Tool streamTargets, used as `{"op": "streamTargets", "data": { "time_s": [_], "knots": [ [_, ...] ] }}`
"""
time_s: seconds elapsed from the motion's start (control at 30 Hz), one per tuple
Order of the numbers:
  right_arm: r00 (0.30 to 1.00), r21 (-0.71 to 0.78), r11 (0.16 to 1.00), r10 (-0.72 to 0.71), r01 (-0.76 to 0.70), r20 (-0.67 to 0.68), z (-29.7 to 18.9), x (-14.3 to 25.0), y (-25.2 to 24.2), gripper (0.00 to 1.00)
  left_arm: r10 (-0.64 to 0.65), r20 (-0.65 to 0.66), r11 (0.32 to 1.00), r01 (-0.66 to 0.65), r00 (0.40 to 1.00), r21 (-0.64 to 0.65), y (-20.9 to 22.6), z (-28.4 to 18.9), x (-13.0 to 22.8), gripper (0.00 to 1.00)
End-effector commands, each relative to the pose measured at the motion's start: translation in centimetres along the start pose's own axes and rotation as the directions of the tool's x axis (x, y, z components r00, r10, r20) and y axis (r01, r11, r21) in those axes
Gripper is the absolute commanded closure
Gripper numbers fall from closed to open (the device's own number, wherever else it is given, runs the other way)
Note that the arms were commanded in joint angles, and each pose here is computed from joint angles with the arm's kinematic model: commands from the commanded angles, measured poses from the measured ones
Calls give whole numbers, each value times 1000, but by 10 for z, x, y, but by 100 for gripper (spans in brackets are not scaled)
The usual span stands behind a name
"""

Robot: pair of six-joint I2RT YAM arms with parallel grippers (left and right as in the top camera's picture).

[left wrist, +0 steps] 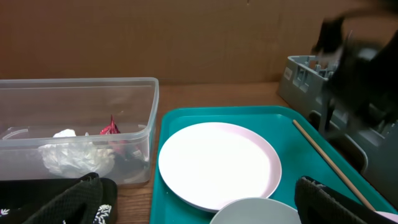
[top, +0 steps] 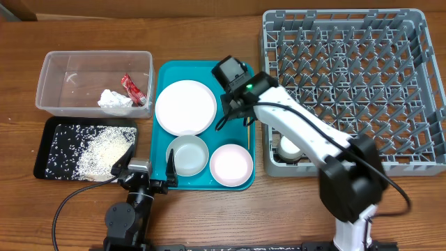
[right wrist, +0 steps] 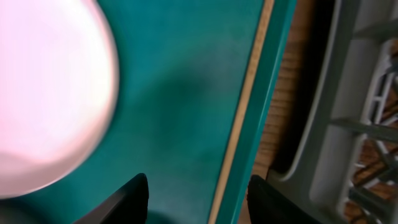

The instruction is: Sort waste into correct bins and load items into the dishwasher

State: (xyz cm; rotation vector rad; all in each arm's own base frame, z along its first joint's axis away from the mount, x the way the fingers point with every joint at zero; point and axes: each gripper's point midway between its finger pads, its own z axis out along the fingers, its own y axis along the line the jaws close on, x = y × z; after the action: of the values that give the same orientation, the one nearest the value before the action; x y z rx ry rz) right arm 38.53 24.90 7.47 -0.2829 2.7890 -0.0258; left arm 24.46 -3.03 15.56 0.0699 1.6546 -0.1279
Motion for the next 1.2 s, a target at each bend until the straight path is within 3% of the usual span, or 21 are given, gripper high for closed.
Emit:
{"op": "streamTargets", "data": {
  "time_s": [0.0, 0.2, 0.4, 0.87, 0.93, 1.0, 1.17],
  "knots": [
    [999, 98, 995, 23, -20, -29, 31, 7, -18, 48, 19, -1, 1000, -19, 1000, -18, 4, 0, 1, 0],
    [998, 102, 994, 31, -24, -60, 53, 12, -19, 54, 19, -1, 1000, -19, 1000, -18, 4, 0, 1, 0],
    [995, 87, 996, 13, -5, -97, 66, 20, -16, 72, 19, -1, 1000, -19, 1000, -18, 4, 0, 1, 0],
    [972, -79, 994, -90, 74, -219, 70, 47, 9, 74, 19, -1, 1000, -19, 1000, -18, 4, 0, 1, 1],
    [970, -82, 994, -94, 78, -223, 71, 48, 11, 82, 19, -1, 1000, -19, 1000, -18, 4, 0, 1, 0],
    [974, -57, 995, -89, 79, -210, 71, 45, 8, 96, 19, -1, 1000, -19, 1000, -18, 4, 0, 1, 0],
    [986, -65, 997, -57, 48, -154, 39, 17, 12, 96, 19, -1, 1000, -19, 1000, -18, 4, 0, 1, 0]
  ]
}}
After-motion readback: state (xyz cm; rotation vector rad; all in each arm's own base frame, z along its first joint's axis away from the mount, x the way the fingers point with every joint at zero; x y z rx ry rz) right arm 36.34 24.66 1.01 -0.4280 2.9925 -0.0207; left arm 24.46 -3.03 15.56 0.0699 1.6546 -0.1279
